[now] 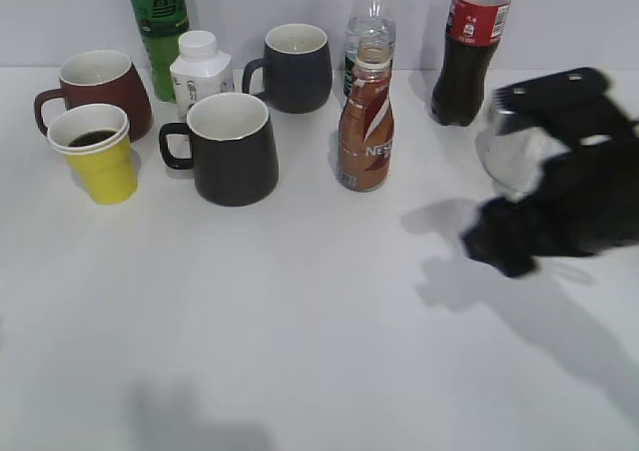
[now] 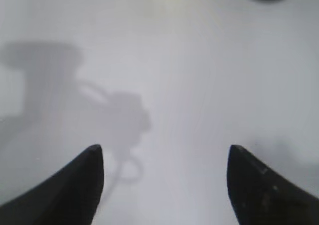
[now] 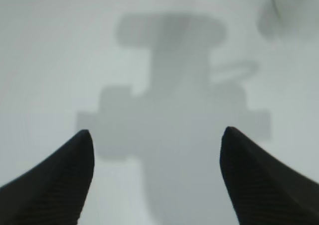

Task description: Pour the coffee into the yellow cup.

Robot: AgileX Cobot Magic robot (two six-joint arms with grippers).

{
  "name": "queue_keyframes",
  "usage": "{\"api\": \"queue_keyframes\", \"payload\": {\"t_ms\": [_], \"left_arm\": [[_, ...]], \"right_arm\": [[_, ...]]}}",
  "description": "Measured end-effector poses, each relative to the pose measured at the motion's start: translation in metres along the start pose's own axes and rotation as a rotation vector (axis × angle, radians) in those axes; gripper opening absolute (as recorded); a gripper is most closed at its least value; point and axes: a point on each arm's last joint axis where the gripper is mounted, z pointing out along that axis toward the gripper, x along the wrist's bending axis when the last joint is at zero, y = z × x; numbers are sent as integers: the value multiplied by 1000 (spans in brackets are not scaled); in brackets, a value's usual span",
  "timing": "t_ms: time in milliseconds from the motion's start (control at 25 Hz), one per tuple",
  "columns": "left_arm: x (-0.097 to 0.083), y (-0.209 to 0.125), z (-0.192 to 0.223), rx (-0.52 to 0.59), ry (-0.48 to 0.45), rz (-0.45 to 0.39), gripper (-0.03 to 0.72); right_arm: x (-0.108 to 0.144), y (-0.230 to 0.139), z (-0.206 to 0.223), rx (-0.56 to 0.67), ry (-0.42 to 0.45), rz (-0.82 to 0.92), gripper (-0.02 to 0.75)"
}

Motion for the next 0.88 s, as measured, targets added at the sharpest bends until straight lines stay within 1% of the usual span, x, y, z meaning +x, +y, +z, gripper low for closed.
{"api": "queue_keyframes", "payload": {"t_ms": [80,200,320,440,640,760,880], "left_arm": [[3,-12,-8,52,11,39,586],[6,-26,-19,87,16,98,586],[9,-36,-27,50,12,135,585],[15,-56,-26,23,22,149,571],[22,-73,-40,-106,24,171,565],[25,-74,-43,-182,47,202,565],[25,-71,-38,-234,45,215,565]], "right_arm": [[-2,-5,-24,48,-12,6,586],[-4,-17,-59,121,-30,11,586],[-7,-31,-92,136,-39,17,586],[-9,-53,-119,128,-47,19,586],[-14,-89,-159,37,-54,19,584],[-15,-108,-175,-46,-51,-16,581],[-17,-123,-182,-120,-51,-52,578]]}}
